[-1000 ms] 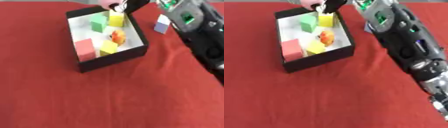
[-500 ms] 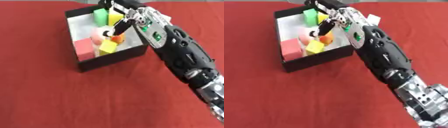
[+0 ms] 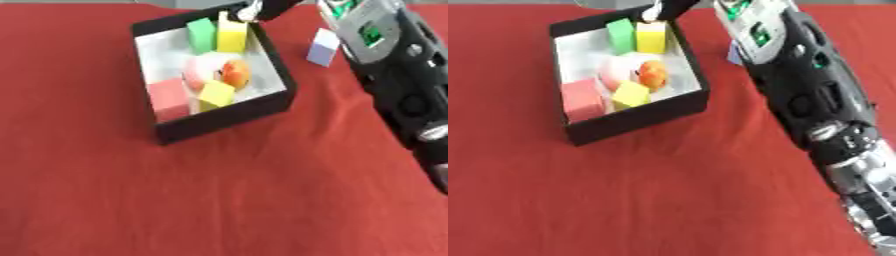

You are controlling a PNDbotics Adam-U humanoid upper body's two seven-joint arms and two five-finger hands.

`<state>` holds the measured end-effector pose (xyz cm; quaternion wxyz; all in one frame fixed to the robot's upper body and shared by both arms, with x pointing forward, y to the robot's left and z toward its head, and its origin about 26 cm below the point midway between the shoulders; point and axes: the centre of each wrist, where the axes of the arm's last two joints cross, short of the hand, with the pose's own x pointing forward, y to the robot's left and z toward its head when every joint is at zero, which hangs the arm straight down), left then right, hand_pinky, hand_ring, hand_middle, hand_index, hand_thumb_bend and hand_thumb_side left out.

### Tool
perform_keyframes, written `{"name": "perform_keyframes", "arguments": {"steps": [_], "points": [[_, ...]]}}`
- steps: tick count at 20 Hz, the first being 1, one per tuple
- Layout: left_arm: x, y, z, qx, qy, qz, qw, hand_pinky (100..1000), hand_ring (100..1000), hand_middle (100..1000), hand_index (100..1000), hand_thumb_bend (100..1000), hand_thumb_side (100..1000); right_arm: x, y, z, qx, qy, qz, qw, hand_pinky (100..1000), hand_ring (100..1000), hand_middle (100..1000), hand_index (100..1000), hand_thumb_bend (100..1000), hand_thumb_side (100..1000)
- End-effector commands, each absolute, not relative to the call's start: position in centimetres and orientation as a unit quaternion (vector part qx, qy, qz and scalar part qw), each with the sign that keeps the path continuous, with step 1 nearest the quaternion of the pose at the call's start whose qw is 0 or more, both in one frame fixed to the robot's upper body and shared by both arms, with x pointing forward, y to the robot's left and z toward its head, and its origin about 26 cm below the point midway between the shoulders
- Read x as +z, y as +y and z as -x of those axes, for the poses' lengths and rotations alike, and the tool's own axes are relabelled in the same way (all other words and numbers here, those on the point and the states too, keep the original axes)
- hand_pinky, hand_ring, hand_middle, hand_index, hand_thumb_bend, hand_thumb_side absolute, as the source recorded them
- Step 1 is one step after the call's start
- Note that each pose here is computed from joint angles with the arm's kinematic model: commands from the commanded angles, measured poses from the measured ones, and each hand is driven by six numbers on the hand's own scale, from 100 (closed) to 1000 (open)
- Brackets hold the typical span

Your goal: Pick up objects on the table and place them in the box.

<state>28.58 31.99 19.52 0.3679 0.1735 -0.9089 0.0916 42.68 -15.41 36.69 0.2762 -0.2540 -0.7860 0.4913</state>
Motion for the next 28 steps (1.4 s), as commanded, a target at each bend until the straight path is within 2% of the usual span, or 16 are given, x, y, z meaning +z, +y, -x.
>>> {"name": "perform_keyframes", "arguments": {"steps": [1, 2, 3, 12, 28], "points": [[20.4, 32.5, -28.2, 0.085, -0.913, -0.185, 0.353, 647, 694, 670, 761, 433, 649, 39.6, -19.7, -41.5, 0.486, -0.78, 0.273, 0.284, 884, 878, 862, 946, 584, 145], [20.4, 32.5, -28.2, 0.085, -0.914, -0.185, 0.352, 647, 694, 670, 761, 433, 649, 39.8, -20.5, -41.3, 0.492, -0.774, 0.277, 0.287, 890, 884, 861, 948, 489, 100], [20.4, 32.5, -28.2, 0.085, -0.914, -0.185, 0.351, 647, 693, 670, 761, 434, 647, 40.0, -21.6, -41.2, 0.501, -0.763, 0.287, 0.292, 894, 889, 869, 951, 578, 165], [20.6, 32.4, -28.3, 0.084, -0.914, -0.184, 0.351, 644, 692, 668, 760, 437, 649, 38.7, -27.0, -42.5, 0.562, -0.682, 0.313, 0.349, 906, 903, 877, 957, 572, 203], [21.5, 31.9, -28.7, 0.071, -0.922, -0.167, 0.342, 640, 689, 665, 757, 442, 646, 35.9, -26.9, -47.4, 0.601, -0.61, 0.324, 0.401, 905, 904, 856, 952, 601, 259]]}}
